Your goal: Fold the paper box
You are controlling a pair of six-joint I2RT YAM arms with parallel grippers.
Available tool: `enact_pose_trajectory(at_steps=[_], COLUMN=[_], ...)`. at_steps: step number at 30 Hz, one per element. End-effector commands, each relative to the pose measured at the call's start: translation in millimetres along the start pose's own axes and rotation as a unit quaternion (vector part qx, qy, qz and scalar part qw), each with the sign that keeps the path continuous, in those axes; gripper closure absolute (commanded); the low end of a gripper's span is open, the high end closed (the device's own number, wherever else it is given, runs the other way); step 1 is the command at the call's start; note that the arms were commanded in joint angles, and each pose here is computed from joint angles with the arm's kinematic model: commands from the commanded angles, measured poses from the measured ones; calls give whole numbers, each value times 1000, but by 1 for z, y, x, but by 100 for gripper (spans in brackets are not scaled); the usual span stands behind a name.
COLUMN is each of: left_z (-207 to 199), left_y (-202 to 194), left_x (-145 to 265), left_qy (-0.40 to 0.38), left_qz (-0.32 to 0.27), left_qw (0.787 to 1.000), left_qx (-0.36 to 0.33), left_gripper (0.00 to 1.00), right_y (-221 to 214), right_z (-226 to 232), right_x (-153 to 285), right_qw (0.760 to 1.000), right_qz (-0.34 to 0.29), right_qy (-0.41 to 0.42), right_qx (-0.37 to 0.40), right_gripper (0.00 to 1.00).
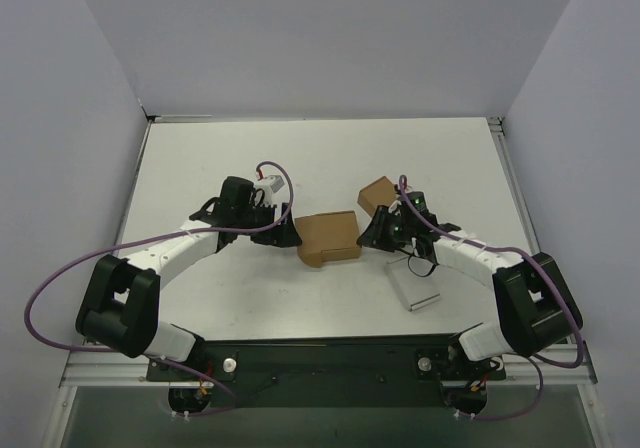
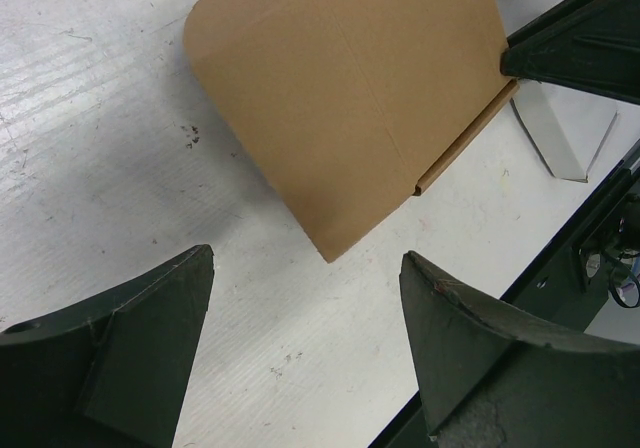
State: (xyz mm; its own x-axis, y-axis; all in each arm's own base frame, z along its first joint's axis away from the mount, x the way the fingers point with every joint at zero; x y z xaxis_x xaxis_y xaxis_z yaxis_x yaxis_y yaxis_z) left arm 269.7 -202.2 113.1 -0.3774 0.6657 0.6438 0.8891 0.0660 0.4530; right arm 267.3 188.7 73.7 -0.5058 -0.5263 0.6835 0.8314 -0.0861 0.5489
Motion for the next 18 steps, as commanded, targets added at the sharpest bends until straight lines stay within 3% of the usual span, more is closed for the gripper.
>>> enact_pose_trajectory(at_steps=[1, 18], left_z=[-8, -17], left_y=[14, 16], left_x=[5, 9], left_qy=[-11, -37], left_qz=[-24, -33], left_qw=[1000, 998], left_qx=[-18, -31], left_gripper=[15, 15], right_y=[-18, -25], right_z=[-25, -46], right_x=[-4, -7], right_qw=[999, 997], right_qz=[15, 21], right_qy=[-36, -49], right_qx=[-26, -53], right_gripper=[77, 79])
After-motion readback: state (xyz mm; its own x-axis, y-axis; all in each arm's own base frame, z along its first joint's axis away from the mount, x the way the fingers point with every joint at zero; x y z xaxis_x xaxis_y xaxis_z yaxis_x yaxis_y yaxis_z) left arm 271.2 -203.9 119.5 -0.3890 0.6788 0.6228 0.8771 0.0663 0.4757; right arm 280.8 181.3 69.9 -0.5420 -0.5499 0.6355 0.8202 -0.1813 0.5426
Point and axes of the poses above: each gripper's point midway between its finger pads, its own x axis back along the fingers, its own z axis along the line the jaws close on, y = z × x, the point moved 3 cm from there along x, back along the fingers, and after that the axes turned 10 degrees about x, right-handed, at the moved point
